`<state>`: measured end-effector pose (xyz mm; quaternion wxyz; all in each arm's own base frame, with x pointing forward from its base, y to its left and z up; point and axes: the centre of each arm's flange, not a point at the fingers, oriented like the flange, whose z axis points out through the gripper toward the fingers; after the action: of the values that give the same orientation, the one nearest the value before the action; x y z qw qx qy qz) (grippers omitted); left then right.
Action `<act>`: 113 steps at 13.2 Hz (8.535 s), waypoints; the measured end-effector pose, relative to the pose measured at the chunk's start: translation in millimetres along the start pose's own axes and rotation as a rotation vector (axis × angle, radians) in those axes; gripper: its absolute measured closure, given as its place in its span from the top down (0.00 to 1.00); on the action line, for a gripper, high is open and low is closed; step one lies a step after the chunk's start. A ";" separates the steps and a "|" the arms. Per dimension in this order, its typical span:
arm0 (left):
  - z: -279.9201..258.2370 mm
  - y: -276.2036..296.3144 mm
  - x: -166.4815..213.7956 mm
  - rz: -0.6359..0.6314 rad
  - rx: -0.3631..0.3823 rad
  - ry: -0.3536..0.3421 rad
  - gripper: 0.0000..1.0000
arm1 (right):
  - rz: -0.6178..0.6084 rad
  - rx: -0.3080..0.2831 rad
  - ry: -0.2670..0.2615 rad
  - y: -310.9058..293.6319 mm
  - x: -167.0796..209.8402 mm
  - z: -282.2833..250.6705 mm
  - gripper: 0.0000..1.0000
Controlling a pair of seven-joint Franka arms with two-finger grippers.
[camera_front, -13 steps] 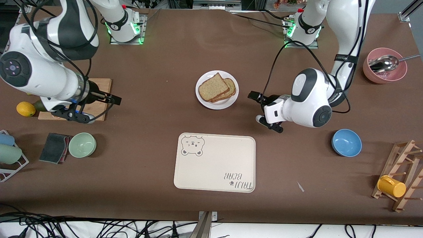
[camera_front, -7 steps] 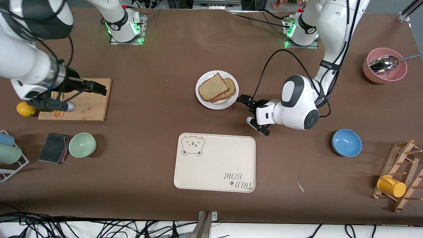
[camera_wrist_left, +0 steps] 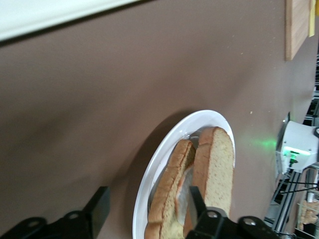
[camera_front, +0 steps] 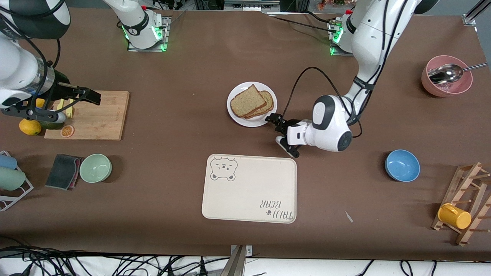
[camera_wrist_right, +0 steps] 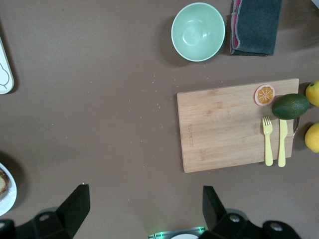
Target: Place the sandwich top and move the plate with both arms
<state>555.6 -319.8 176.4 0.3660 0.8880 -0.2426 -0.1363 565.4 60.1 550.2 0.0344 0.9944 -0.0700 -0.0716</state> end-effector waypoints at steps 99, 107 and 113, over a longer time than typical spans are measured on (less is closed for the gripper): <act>-111.0 -128.7 105.9 -0.075 -0.050 0.555 0.99 | -0.019 0.079 -0.003 39.6 -10.7 9.2 1.00; -188.7 -57.4 100.1 -0.175 0.223 0.359 1.00 | -0.022 0.075 -0.023 39.0 -13.9 9.5 1.00; -255.8 -14.2 67.5 -0.186 0.466 0.190 1.00 | -0.026 0.074 -0.031 38.8 -14.9 10.1 1.00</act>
<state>724.7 -197.6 339.6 0.1585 0.9756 -0.1494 -0.0258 544.0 23.4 545.3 -0.0043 0.9945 -0.0603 -0.0850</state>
